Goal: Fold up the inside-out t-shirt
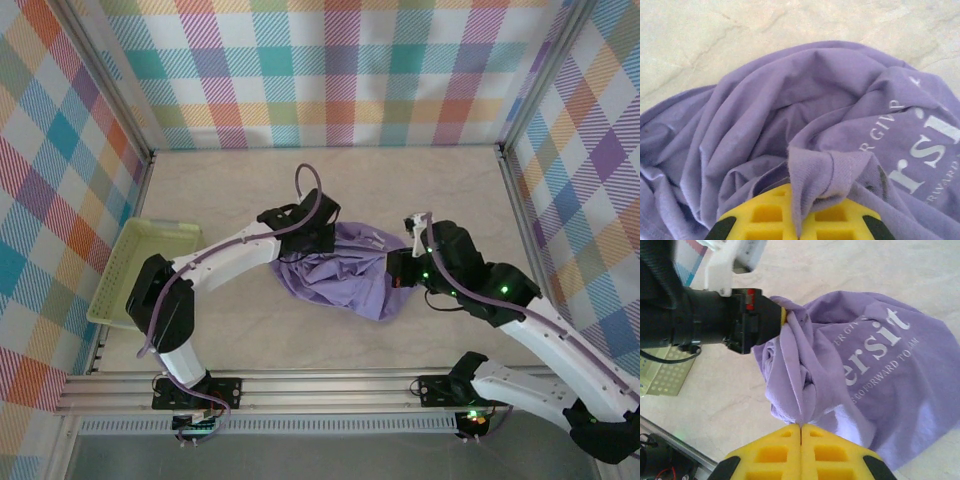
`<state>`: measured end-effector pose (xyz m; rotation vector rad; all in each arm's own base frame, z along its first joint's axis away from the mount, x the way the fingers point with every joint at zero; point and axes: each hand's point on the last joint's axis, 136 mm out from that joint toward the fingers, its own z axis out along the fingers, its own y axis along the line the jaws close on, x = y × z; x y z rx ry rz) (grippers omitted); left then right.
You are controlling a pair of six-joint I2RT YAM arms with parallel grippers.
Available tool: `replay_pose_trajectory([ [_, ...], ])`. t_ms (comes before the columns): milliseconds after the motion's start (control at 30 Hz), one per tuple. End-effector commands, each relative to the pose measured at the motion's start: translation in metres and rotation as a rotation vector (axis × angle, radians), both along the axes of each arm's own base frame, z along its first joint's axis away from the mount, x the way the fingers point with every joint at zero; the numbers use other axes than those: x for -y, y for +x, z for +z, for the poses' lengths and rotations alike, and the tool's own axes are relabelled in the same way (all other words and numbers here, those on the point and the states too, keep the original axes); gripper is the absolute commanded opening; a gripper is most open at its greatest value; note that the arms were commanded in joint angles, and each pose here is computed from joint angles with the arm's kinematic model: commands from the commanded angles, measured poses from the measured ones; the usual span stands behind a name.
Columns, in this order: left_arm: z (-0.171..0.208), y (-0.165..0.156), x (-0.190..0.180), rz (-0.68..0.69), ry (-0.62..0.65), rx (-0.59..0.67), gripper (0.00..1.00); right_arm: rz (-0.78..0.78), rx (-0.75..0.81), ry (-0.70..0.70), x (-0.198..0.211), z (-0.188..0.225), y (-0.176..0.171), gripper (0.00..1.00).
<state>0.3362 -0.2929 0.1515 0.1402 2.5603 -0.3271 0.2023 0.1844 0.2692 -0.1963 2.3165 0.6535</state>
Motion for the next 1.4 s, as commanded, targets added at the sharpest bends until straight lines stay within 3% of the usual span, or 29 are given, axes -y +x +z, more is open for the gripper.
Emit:
replay_pose_trajectory([
  [0, 0.002, -0.007, 0.014, -0.053, 0.035, 0.022, 0.14, -0.035, -0.077, -0.005, 0.000, -0.024, 0.005, 0.00],
  [100, 0.012, -0.011, -0.001, -0.005, 0.026, 0.058, 0.46, -0.059, -0.130, 0.004, -0.005, -0.042, 0.019, 0.00],
  [233, 0.034, -0.031, -0.032, 0.043, 0.094, 0.163, 0.71, -0.069, -0.154, 0.037, -0.010, -0.048, 0.036, 0.00],
  [400, 0.032, -0.096, 0.002, -0.180, 0.017, 0.239, 0.79, -0.087, -0.154, 0.043, -0.013, -0.045, 0.052, 0.00],
  [533, 0.008, -0.127, 0.038, -0.331, 0.010, 0.230, 0.81, -0.077, -0.155, 0.059, -0.017, -0.043, 0.054, 0.00],
  [667, -0.020, -0.126, 0.058, -0.349, 0.030, 0.197, 0.77, -0.072, -0.151, 0.076, -0.018, -0.037, 0.051, 0.00],
  [933, -0.056, -0.103, 0.068, -0.276, 0.021, 0.174, 0.50, -0.089, -0.140, 0.081, -0.010, -0.031, 0.045, 0.00],
  [1100, -0.076, -0.105, 0.069, -0.290, 0.027, 0.147, 0.18, -0.148, -0.134, 0.072, 0.007, -0.029, 0.045, 0.00],
  [1200, -0.089, -0.109, 0.063, -0.298, 0.040, 0.139, 0.05, -0.198, -0.143, 0.099, 0.020, -0.025, 0.047, 0.00],
  [1367, -0.108, -0.110, 0.048, -0.283, 0.099, 0.139, 0.00, -0.223, -0.144, 0.153, 0.034, -0.013, 0.047, 0.00],
])
